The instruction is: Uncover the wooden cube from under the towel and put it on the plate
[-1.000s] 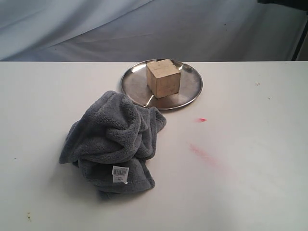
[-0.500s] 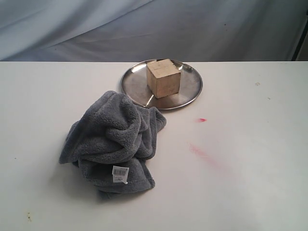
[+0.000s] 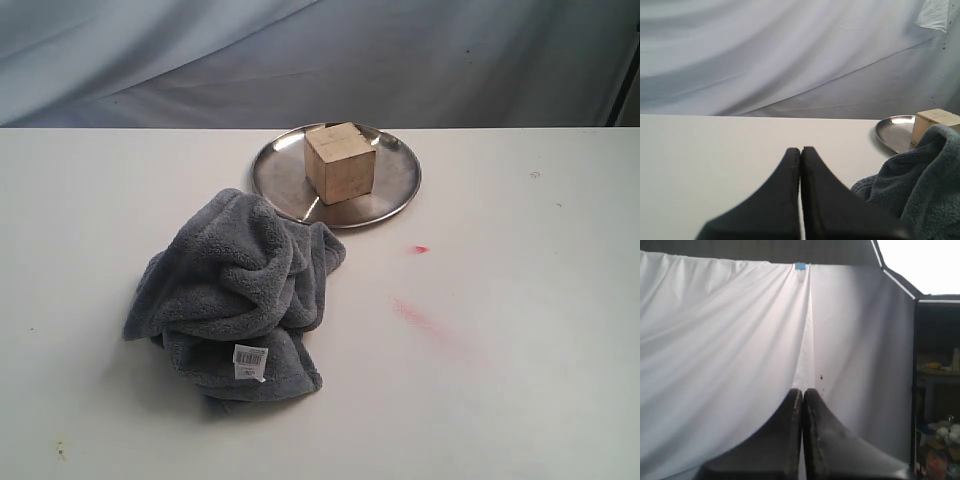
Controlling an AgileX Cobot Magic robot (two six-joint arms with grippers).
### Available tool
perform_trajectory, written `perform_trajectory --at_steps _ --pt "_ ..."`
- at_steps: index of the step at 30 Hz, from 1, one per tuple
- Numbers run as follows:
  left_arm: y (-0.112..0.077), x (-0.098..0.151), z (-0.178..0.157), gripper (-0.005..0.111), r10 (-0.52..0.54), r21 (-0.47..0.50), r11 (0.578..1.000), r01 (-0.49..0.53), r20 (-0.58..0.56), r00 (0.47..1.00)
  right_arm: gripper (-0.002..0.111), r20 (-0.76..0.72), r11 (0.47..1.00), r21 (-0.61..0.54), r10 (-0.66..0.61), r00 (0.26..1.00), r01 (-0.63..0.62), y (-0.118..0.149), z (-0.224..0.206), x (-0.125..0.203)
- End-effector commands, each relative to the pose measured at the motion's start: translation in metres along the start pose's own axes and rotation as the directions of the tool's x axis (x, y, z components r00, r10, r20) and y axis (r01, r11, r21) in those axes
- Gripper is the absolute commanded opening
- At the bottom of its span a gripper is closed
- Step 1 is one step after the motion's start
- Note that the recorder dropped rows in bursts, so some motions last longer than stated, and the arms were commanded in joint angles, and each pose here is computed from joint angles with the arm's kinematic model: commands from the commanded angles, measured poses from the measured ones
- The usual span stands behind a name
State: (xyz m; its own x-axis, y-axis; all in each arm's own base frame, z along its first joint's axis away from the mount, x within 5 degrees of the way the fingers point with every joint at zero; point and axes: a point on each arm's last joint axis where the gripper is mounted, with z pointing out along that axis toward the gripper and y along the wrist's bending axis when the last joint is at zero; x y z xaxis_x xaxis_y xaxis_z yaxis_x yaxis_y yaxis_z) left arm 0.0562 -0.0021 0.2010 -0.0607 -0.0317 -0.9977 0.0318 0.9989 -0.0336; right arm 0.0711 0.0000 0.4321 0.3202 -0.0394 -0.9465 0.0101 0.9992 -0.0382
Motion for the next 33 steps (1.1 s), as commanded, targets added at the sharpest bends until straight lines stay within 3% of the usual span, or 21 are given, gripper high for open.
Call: perform_trajectory --at_steps 1,8,28,33 --pt "0.000 0.001 0.000 0.001 -0.002 0.001 1.000 0.002 0.001 1.000 0.000 0.062 0.999 0.016 -0.033 0.997 0.032 -0.002 -0.024 -0.009" --pt "0.000 0.001 0.000 0.001 0.001 0.001 1.000 -0.001 0.001 1.000 0.000 0.148 0.999 0.024 -0.033 0.988 0.030 -0.002 -0.051 -0.021" --pt "0.000 0.001 0.000 0.001 -0.001 0.001 1.000 0.001 0.001 1.000 0.000 0.210 0.997 0.067 -0.044 0.977 0.030 -0.006 -0.128 -0.023" --pt "0.000 0.001 0.000 0.001 0.001 0.001 1.000 -0.001 0.001 1.000 0.000 0.144 0.997 0.070 -0.033 0.989 0.023 -0.007 -0.128 -0.018"
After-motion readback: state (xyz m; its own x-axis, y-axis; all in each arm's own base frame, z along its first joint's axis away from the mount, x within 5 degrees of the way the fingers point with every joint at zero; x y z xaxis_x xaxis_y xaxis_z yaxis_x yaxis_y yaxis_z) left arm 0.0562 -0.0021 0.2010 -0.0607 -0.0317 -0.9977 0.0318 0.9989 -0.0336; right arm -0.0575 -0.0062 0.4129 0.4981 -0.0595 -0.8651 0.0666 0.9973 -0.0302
